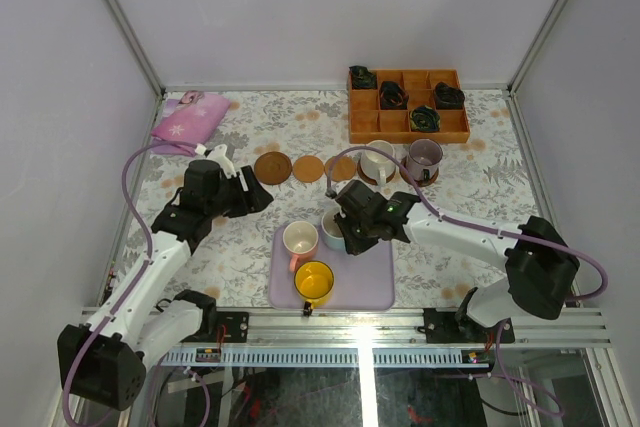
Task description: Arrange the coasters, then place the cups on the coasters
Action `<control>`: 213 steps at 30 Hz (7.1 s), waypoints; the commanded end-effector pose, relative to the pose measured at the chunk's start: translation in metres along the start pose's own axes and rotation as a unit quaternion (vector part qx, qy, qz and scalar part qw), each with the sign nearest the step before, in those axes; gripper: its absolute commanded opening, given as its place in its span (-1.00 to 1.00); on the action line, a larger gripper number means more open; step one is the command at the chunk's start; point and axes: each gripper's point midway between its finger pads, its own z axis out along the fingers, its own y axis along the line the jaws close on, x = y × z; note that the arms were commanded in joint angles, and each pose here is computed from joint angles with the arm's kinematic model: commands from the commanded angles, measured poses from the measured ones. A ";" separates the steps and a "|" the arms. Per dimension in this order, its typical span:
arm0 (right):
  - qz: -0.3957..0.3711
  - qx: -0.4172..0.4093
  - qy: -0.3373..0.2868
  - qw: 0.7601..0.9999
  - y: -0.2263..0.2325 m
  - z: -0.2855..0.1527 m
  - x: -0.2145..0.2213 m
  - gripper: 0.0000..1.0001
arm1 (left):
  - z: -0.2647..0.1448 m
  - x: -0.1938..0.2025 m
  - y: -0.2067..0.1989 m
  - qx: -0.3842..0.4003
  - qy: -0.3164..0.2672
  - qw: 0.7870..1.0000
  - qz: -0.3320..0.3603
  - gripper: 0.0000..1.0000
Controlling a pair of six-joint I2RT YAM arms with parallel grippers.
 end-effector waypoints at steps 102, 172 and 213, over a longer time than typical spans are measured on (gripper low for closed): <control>0.121 0.172 -0.154 0.965 -0.110 0.036 -0.209 -0.85 | 0.036 -0.030 -0.003 -0.002 -0.009 0.999 0.043 0.36; 0.118 0.164 -0.372 0.906 -0.102 -0.149 -0.216 0.68 | -0.020 0.127 -0.063 0.004 0.138 0.990 0.036 0.46; 0.120 0.176 -0.355 0.910 -0.109 -0.134 -0.192 0.70 | 0.002 0.129 -0.049 -0.044 0.087 0.991 0.089 -1.00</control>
